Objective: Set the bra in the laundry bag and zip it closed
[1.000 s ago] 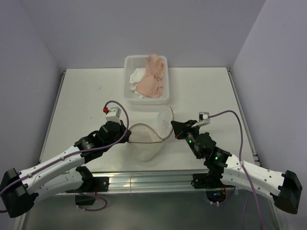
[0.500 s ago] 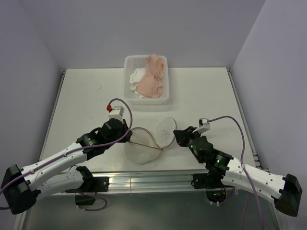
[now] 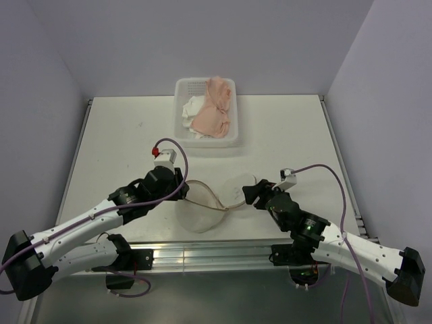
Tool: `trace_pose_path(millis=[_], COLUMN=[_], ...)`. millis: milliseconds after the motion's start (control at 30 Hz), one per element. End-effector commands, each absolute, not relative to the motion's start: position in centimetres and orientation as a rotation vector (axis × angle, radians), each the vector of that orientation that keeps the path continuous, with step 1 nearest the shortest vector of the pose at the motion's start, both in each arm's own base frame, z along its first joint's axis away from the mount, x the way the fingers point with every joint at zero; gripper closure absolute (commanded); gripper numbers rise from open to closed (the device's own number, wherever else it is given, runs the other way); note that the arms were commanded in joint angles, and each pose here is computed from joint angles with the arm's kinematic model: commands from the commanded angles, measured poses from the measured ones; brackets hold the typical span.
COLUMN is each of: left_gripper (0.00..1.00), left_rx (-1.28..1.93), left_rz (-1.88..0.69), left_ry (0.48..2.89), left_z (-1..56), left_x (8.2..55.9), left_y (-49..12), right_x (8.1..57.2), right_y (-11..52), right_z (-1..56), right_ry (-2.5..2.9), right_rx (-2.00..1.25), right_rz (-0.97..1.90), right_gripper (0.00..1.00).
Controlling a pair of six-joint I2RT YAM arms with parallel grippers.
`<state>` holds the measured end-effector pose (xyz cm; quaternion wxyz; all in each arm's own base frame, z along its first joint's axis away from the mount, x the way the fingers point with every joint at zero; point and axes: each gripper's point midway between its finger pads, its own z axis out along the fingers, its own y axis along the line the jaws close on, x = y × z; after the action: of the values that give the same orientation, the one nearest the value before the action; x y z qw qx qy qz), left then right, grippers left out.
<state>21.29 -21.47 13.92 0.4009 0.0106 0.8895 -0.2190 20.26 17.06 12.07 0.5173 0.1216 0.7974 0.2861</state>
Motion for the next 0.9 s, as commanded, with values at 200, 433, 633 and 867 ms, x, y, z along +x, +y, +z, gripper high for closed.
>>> trace_pose_path(millis=[200,433,633,867], left_gripper=[0.27,0.23,0.27,0.35], left_rx=[-0.038,-0.054,0.010,0.057], left_rz=[-0.557,-0.557,-0.697,-0.870], left_ry=[2.116,2.000,1.864,1.662], left_z=[19.1,22.5,27.3,34.8], left_x=[22.2,23.3,25.5,32.2], left_y=[-20.0,-19.6,-23.6,-29.1], right_x=[22.1,22.3,22.8,23.2], right_y=[13.9,13.7,15.5,16.4], right_z=[16.8,17.3,16.7,16.0], right_ry=[1.794,1.772,1.797,1.827], right_rx=[0.306,0.254,0.177,0.156], right_rz=[0.486,0.455,0.456,0.466], right_gripper=[0.17,0.20,0.72,1.00])
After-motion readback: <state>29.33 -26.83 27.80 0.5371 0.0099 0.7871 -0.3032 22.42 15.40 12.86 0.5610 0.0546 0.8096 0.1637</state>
